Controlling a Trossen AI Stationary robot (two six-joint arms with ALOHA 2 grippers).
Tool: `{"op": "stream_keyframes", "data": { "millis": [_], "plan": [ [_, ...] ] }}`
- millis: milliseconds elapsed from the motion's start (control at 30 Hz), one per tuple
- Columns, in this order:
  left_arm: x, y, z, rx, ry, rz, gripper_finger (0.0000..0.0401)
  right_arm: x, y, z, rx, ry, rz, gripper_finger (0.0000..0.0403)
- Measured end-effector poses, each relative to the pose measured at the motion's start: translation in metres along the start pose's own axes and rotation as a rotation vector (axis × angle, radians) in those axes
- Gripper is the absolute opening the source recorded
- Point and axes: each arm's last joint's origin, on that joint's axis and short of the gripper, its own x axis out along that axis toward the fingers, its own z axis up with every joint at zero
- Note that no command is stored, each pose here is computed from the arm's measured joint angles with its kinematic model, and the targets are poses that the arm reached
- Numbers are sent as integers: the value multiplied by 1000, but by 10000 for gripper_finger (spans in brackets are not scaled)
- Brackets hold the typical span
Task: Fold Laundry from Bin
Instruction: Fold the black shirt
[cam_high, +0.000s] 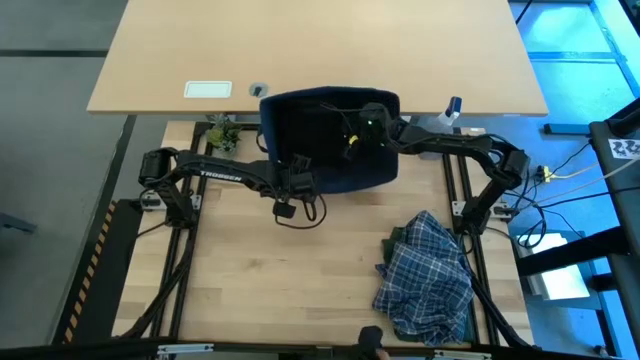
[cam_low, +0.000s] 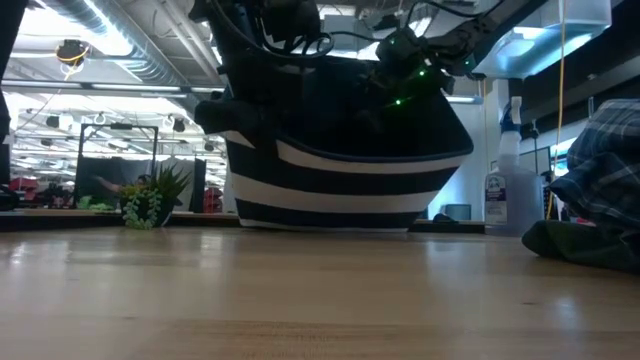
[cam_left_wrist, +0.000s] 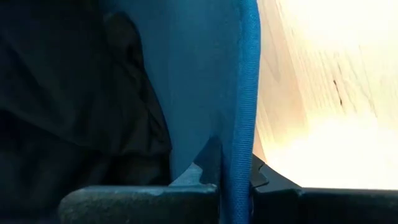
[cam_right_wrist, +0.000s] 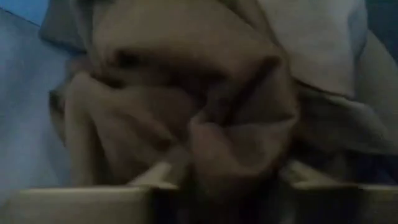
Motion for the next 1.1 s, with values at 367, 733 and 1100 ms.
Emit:
{"op": "stream_keyframes", "data": {
  "millis": [367,733,1100],
  "plan": [
    [7,14,-7,-46,12,8,0,-66,3,50,-48,-146,-15,8],
    [18,36,-22,-115,70,63,0,-226,7,133,-134,-430,-193,4],
    [15,87,-39,-263,63,107,0,-333,30,157,-223,-584,-287,3]
  ]
}}
